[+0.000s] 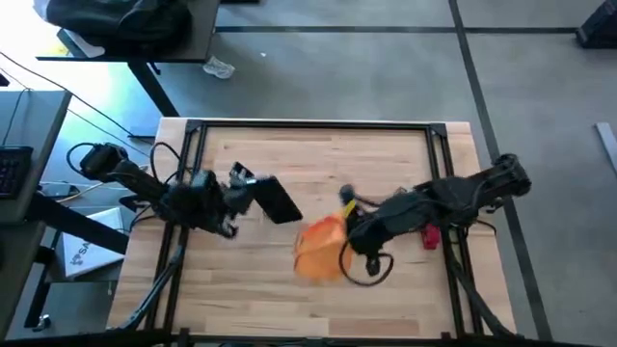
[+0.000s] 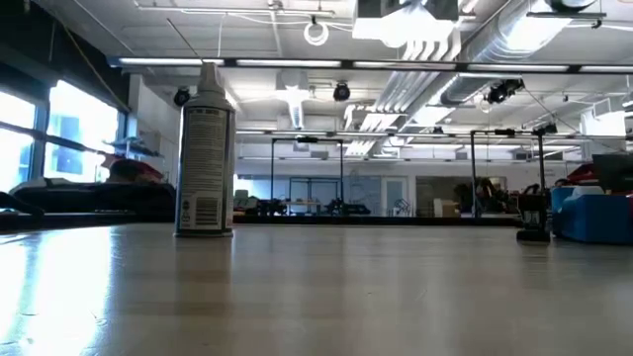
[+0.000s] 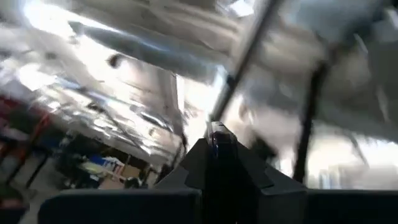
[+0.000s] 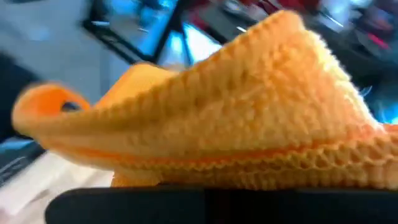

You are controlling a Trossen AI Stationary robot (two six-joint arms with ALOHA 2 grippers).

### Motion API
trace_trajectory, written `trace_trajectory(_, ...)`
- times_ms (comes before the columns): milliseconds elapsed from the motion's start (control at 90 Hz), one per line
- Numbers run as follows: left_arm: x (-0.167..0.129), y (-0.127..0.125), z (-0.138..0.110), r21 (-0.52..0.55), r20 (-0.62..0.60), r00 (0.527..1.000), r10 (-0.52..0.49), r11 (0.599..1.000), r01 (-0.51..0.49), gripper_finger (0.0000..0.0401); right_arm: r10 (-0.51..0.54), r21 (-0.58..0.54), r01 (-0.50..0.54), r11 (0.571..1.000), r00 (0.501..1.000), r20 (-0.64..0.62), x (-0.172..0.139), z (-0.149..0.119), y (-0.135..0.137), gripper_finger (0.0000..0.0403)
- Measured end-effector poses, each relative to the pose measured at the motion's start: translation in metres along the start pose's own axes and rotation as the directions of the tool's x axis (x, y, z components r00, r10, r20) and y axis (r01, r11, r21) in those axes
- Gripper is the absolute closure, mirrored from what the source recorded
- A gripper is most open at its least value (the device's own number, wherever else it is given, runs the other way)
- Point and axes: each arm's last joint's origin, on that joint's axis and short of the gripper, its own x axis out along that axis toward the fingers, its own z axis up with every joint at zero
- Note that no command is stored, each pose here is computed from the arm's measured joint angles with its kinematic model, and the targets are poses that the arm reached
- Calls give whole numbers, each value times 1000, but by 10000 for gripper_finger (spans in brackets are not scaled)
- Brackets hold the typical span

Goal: Apply microfiber cloth
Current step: Wipe the black cellphone with a microfiber cloth

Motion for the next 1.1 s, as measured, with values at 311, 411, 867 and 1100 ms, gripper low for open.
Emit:
trace_trajectory(311, 19, -31, -37, 492, -308, 949, -74, 841, 225, 384, -35, 178, 57, 982, 992, -122, -44, -24, -36, 403)
trace_trajectory(411, 16, -38, -52, 633, -351, 934, -67, 718, 289, 384, -40, 220, 74, 973, 987, -157, -51, -30, -41, 403)
trace_trajectory(867, -18, -93, -195, 683, -665, 710, 233, -197, 704, 384, 151, 267, -82, 960, 957, -248, -6, -26, 9, 403)
trace_trajectory(1100, -38, -134, -246, 635, -711, 682, 170, -261, 727, 384, 248, 287, -128, 949, 866, -435, 19, -36, 60, 403)
